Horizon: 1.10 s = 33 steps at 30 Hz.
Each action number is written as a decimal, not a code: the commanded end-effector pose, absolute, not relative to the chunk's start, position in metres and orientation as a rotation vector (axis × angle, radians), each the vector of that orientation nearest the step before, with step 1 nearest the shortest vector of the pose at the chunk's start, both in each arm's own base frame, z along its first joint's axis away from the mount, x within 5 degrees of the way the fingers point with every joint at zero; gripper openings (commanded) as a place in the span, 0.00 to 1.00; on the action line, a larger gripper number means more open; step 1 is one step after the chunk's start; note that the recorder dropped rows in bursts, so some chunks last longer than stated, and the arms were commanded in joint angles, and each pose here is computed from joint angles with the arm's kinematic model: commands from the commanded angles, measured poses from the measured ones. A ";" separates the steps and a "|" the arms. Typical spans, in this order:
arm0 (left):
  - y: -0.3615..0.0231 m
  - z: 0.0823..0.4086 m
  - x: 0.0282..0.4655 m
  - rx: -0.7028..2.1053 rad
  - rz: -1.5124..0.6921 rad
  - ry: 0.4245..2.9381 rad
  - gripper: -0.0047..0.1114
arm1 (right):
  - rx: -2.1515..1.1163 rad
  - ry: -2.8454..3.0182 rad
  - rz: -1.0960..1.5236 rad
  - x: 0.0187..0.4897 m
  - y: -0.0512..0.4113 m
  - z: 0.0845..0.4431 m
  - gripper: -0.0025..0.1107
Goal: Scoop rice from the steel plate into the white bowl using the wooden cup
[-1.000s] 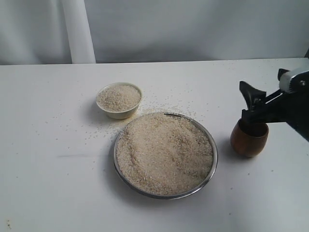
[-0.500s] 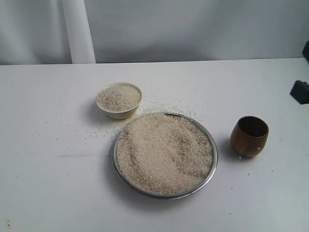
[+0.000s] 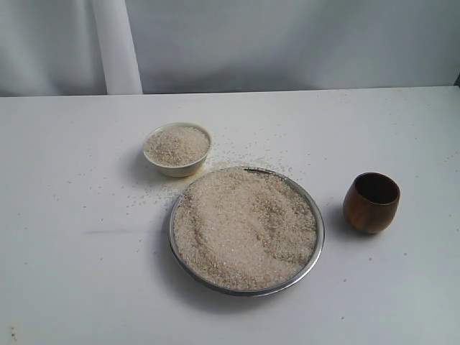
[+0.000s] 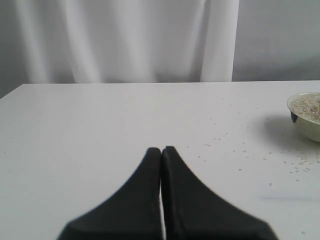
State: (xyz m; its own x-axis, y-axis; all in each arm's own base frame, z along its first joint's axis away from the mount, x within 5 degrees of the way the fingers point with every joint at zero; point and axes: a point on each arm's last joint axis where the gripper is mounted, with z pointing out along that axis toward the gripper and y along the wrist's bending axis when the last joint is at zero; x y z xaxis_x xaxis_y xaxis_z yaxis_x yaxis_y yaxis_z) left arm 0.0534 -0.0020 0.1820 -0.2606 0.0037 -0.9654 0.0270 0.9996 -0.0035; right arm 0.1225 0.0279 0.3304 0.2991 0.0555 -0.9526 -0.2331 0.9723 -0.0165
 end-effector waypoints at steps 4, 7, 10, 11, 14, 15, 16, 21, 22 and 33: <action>-0.002 0.182 0.053 0.021 -0.026 1.828 0.04 | -0.169 1.260 0.197 0.121 0.028 0.328 0.02; -0.002 0.182 0.053 0.021 -0.026 1.828 0.04 | -0.169 1.260 0.197 0.121 0.028 0.328 0.02; -0.002 0.182 0.053 0.021 -0.026 1.828 0.04 | -0.169 1.260 0.197 0.121 0.028 0.328 0.02; -0.002 0.182 0.053 0.021 -0.026 1.828 0.04 | -0.169 1.260 0.197 0.121 0.028 0.328 0.02; -0.002 0.182 0.053 0.021 -0.026 1.828 0.04 | -0.173 1.255 0.184 0.121 0.028 0.328 0.02; -0.002 0.182 0.053 0.021 -0.026 1.828 0.04 | -0.172 1.246 0.185 0.119 0.028 0.329 0.02; -0.002 0.182 0.053 0.021 -0.026 1.828 0.04 | -0.171 1.236 0.185 0.117 0.027 0.331 0.02; -0.002 0.182 0.053 0.021 -0.026 1.828 0.04 | -0.144 1.225 0.106 0.099 0.017 0.334 0.02; -0.002 0.182 0.053 0.021 -0.026 1.828 0.04 | -0.138 1.235 0.089 0.097 0.015 0.334 0.02; -0.002 0.182 0.053 0.021 -0.026 1.828 0.04 | -0.070 1.453 -0.093 0.073 -0.001 0.304 0.02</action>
